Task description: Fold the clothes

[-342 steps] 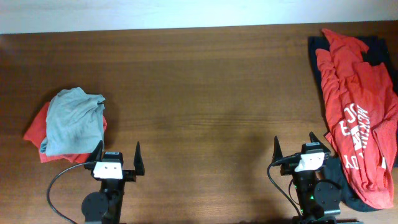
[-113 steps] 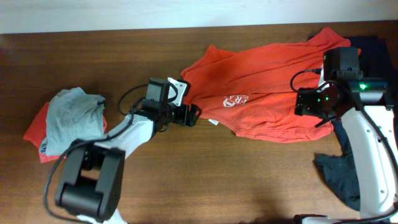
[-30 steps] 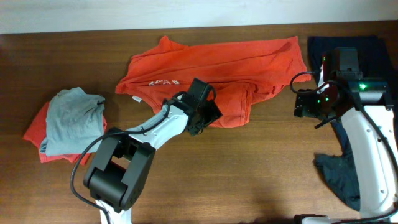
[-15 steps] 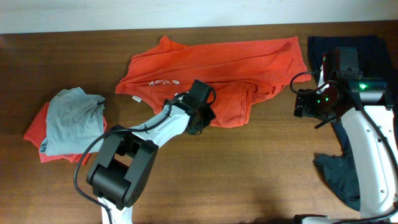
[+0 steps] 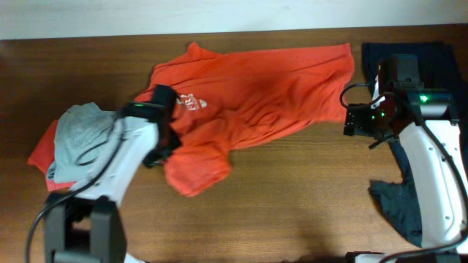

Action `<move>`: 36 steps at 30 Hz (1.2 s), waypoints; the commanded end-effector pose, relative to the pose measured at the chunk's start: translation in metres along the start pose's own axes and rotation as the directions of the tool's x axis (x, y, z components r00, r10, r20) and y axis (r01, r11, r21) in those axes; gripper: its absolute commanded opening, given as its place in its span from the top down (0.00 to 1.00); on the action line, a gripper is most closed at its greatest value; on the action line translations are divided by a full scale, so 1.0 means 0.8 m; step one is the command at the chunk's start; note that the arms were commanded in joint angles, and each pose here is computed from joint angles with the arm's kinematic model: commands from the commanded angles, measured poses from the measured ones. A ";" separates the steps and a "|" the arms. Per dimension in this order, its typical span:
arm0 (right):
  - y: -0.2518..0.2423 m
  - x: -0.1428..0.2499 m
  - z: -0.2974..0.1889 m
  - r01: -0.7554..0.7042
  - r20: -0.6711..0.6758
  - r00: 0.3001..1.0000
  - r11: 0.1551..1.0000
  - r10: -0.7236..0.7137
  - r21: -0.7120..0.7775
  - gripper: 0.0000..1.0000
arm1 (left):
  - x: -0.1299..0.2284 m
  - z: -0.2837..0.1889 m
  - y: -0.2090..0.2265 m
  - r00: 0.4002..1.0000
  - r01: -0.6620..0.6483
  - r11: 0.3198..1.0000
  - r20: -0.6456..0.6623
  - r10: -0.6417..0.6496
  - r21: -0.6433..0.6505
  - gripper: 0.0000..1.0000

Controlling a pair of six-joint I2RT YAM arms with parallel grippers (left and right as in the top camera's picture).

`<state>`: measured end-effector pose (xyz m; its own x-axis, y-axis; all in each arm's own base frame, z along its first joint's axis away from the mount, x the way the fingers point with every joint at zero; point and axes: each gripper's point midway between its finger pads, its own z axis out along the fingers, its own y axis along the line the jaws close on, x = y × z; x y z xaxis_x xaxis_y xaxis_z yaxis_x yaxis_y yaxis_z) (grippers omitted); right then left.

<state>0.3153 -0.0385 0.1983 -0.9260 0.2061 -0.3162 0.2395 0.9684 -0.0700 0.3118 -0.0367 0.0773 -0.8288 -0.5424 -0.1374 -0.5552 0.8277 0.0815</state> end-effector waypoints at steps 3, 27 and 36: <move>0.006 -0.010 0.028 -0.006 -0.043 0.999 1.000 0.006 -0.007 0.11 | -0.039 -0.011 0.062 0.997 0.070 0.997 0.043 -0.069 -0.032 1.00; 0.102 0.031 0.219 0.021 -0.391 0.907 0.942 -0.159 -0.336 0.85 | -0.036 -0.013 0.049 0.999 0.004 1.000 0.053 -0.003 -0.022 1.00; 0.100 0.042 0.211 0.028 -0.421 0.889 0.941 -0.178 -0.338 0.96 | -0.036 -0.013 0.049 0.999 0.004 1.000 0.053 -0.003 -0.022 1.00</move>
<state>0.3571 0.0213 0.0177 -0.9896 0.0882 0.1141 0.1127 0.9665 0.2307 0.3142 0.0087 0.0908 -0.8152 -0.5511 -0.1781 -0.5722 0.8140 0.1005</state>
